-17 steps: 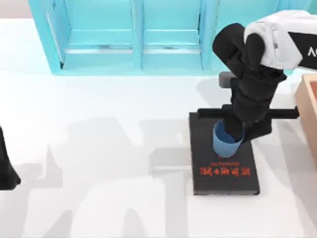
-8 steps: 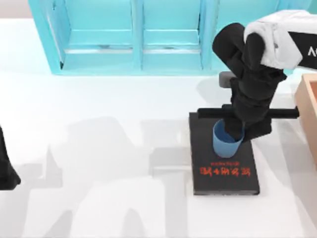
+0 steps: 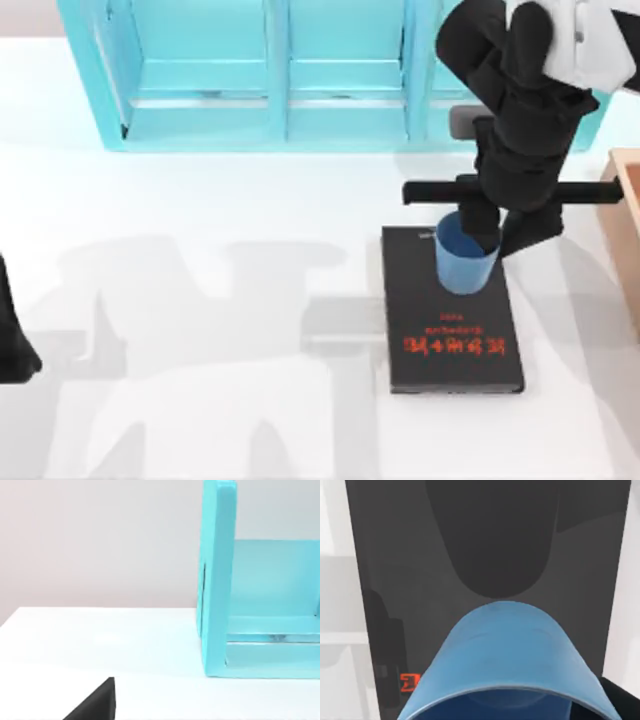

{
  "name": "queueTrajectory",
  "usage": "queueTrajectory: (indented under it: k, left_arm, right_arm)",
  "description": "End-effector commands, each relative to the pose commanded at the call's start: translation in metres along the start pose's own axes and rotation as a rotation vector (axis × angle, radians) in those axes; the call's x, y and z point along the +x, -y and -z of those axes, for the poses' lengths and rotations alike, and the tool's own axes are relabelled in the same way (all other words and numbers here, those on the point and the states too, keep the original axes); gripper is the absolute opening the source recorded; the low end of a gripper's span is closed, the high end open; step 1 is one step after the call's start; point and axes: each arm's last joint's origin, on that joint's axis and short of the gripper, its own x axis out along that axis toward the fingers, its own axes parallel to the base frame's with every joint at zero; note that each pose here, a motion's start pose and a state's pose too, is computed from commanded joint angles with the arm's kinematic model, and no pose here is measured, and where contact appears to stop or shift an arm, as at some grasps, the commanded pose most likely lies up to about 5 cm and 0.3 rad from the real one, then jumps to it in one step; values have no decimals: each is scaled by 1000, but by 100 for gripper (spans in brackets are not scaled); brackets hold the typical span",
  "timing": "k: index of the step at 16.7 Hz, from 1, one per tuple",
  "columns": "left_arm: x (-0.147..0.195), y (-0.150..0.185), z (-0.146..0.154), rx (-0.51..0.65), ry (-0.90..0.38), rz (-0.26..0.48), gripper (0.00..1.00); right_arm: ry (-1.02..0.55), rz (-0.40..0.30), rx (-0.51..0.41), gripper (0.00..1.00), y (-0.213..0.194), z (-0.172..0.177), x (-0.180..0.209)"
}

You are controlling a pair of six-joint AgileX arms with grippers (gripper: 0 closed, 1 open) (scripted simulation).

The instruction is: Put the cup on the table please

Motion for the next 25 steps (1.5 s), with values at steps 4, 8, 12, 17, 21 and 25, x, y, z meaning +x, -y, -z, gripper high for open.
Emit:
queueTrajectory:
  k: [4,8,12,17,21,25]
  left_arm:
    - [0,0,0,0,0,0,100]
    - [0,0,0,0,0,0,100]
    - [0,0,0,0,0,0,100]
    - [0,0,0,0,0,0,100]
    - [0,0,0,0,0,0,100]
    - [0,0,0,0,0,0,100]
  right_arm:
    - [-6,2,0,0,-4,-1,2]
    - [4,-11,-6,0,-38,-5,-10]
    - [41,-51,-9,0,-81,-5,-33]
    - [43,-61,-8,0,-100,0,-39]
    - [43,-63,-4,0,-99,-1,-34]
    - [52,-69,-9,0,-109,-3,2]
